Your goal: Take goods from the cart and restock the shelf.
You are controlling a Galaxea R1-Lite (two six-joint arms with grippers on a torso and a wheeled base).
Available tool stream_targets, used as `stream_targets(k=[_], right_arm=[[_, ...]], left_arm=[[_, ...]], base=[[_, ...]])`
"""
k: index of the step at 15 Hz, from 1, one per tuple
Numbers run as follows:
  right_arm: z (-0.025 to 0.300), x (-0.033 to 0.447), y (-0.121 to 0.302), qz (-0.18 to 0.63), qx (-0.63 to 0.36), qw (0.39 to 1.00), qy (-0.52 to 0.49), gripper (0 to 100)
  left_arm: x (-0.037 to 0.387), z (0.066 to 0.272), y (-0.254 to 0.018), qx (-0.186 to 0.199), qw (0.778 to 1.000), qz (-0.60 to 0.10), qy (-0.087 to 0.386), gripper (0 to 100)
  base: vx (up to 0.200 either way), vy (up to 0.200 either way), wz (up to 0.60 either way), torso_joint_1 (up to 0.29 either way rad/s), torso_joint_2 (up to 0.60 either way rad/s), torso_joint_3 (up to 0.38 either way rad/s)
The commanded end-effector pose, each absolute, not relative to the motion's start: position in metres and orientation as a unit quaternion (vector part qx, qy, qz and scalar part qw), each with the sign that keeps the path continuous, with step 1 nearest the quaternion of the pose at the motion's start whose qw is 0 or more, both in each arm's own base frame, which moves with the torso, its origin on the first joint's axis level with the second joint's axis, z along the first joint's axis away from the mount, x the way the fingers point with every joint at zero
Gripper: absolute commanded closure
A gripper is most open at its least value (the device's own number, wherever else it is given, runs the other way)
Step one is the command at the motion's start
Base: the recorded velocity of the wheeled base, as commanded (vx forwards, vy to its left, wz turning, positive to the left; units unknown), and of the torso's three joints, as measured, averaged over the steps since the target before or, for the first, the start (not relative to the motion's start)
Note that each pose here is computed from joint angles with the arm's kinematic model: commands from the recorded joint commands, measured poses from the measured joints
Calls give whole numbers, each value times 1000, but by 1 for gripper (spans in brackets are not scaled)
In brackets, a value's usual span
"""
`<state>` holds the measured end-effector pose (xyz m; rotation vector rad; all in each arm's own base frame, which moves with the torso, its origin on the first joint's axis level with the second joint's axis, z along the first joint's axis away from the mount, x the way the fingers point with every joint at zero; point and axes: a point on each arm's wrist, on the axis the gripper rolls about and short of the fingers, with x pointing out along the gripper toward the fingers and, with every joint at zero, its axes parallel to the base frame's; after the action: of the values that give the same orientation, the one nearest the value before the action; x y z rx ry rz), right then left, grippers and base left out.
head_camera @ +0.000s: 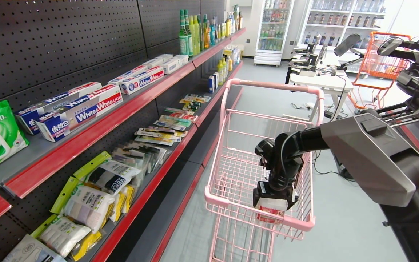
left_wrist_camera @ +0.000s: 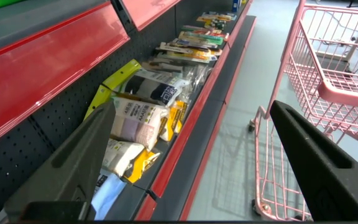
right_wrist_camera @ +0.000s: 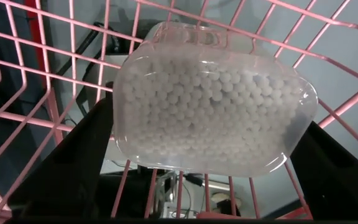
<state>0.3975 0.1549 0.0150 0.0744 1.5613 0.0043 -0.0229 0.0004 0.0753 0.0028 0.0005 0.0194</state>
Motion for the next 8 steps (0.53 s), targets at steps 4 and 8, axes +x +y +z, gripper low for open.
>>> stream_targets(k=[4, 8], right_arm=[[14, 395, 153, -9, 28, 700, 713, 0], [14, 396, 155, -4, 30, 704, 709, 0]], left_arm=[[-23, 75, 0, 2, 1000, 10, 1, 0], [-23, 75, 0, 2, 1000, 10, 1, 0]], base=[[0, 0, 0, 0, 0, 0], [0, 0, 0, 0, 0, 0]])
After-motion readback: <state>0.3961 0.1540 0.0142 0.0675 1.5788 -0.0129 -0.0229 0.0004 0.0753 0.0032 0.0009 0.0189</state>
